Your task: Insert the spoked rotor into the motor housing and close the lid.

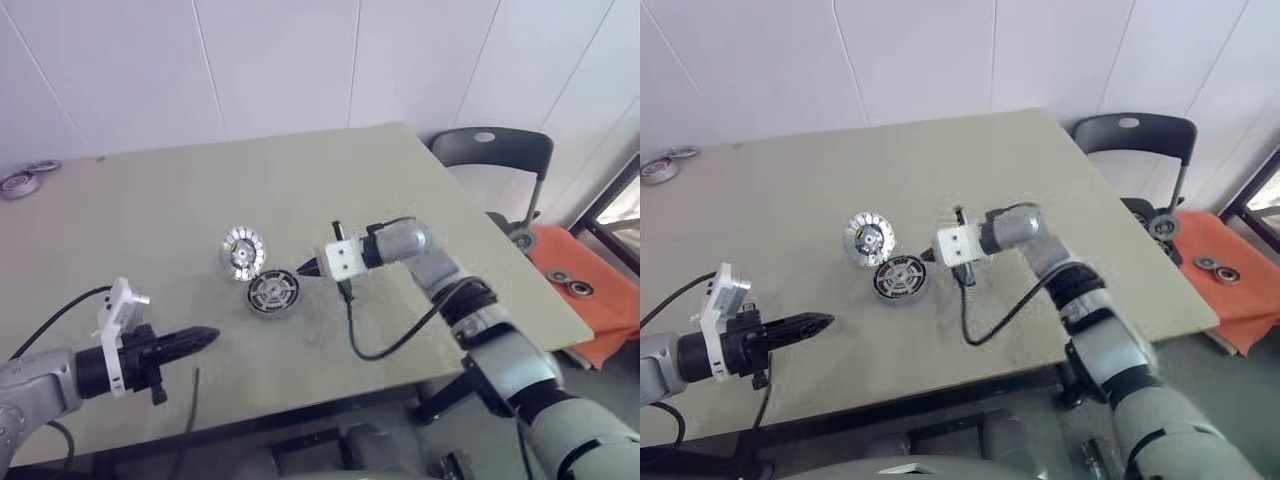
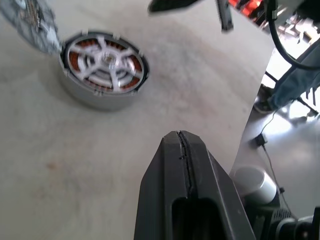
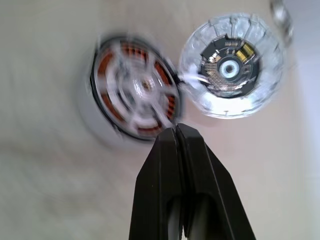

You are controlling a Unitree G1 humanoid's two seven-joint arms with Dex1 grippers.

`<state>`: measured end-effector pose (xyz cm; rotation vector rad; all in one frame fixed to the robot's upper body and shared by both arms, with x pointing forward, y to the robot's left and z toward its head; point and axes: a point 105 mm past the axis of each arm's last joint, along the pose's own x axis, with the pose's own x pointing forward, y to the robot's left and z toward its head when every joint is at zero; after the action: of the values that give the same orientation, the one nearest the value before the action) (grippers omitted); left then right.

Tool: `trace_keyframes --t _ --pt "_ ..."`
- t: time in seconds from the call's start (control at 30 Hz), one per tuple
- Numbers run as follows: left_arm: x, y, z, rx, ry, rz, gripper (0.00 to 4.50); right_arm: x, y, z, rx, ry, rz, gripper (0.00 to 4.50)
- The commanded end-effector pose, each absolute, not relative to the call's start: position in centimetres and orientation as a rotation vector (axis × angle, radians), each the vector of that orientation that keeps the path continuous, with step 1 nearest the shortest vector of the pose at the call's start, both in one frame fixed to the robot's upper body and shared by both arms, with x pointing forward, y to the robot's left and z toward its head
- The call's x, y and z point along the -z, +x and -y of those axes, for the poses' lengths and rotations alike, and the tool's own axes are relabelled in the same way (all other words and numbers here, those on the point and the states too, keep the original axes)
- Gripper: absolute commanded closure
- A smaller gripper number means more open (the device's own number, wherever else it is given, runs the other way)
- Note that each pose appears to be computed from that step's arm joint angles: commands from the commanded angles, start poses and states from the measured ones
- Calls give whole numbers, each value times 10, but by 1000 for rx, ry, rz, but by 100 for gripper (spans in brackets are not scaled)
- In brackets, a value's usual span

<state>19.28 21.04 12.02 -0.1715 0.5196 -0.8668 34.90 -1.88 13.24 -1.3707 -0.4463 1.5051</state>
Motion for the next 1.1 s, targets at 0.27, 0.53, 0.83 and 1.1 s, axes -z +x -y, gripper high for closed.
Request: trace_keyframes --t 0.27,0.53,0.83,1.1 --pt "-135 199 -200 916 -119 -447 450 -155 316 -2 -1702 -1799 1010 445" --pt "-137 198 -192 909 -126 -422 450 -123 320 -2 -1792 -1935 983 445" --pt "-137 196 -189 889 -144 -413 450 -124 334 -18 -1714 -1993 1001 445" --pt "-131 192 -191 867 -160 -431 450 -133 337 -24 -1684 -2000 1041 428"
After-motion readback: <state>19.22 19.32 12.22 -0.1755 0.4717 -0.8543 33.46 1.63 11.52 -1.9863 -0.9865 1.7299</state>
